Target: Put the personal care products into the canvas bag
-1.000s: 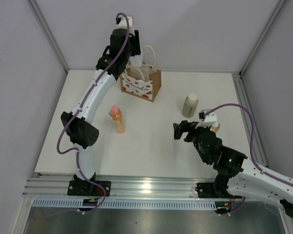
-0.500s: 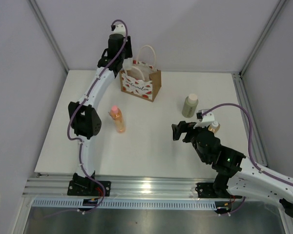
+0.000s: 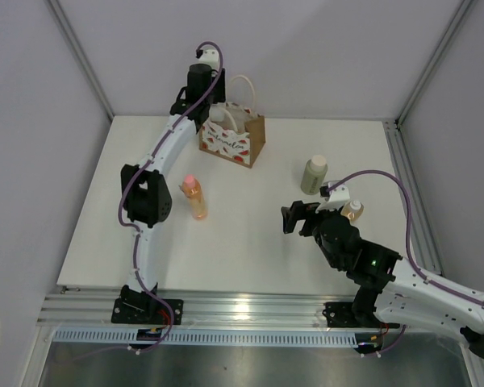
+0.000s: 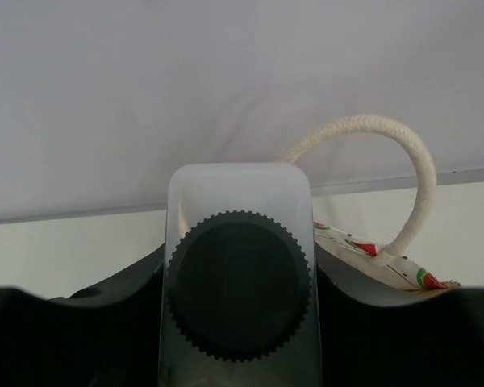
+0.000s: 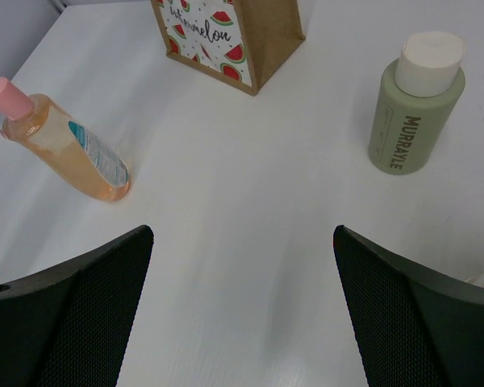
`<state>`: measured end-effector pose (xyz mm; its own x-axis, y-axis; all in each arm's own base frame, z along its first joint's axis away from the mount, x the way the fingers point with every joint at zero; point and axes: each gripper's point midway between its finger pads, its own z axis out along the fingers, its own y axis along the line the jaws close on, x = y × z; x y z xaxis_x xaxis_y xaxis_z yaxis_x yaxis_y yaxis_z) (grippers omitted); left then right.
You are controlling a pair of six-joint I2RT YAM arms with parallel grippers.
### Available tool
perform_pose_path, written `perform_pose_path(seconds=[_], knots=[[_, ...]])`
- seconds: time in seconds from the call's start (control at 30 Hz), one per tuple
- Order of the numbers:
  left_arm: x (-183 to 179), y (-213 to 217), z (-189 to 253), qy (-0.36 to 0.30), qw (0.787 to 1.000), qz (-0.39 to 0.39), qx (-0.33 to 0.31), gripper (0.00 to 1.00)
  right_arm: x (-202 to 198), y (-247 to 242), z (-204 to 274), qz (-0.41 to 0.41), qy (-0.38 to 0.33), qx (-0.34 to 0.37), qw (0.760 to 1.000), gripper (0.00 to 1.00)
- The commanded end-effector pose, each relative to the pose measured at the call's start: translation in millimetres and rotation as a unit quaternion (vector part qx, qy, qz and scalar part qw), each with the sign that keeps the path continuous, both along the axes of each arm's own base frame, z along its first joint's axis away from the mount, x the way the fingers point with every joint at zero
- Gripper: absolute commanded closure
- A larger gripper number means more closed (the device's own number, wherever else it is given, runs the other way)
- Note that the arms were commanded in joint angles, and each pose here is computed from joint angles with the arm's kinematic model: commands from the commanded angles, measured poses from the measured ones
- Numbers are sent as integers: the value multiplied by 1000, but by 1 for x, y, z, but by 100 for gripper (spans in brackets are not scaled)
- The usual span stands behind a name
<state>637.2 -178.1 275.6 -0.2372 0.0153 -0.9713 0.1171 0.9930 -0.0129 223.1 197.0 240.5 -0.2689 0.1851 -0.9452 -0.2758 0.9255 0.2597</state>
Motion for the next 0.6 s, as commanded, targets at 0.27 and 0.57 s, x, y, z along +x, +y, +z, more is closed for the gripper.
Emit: perform_pose_path(seconds=[0.27,0.57], knots=[[-24,-25,86,-125,987,-93,-42,100,3,3,14,-7,-9,16,1000,3],[-45,-32,113,-151,979,-126,-55,100,3,4,14,-5,-7,14,1000,3]])
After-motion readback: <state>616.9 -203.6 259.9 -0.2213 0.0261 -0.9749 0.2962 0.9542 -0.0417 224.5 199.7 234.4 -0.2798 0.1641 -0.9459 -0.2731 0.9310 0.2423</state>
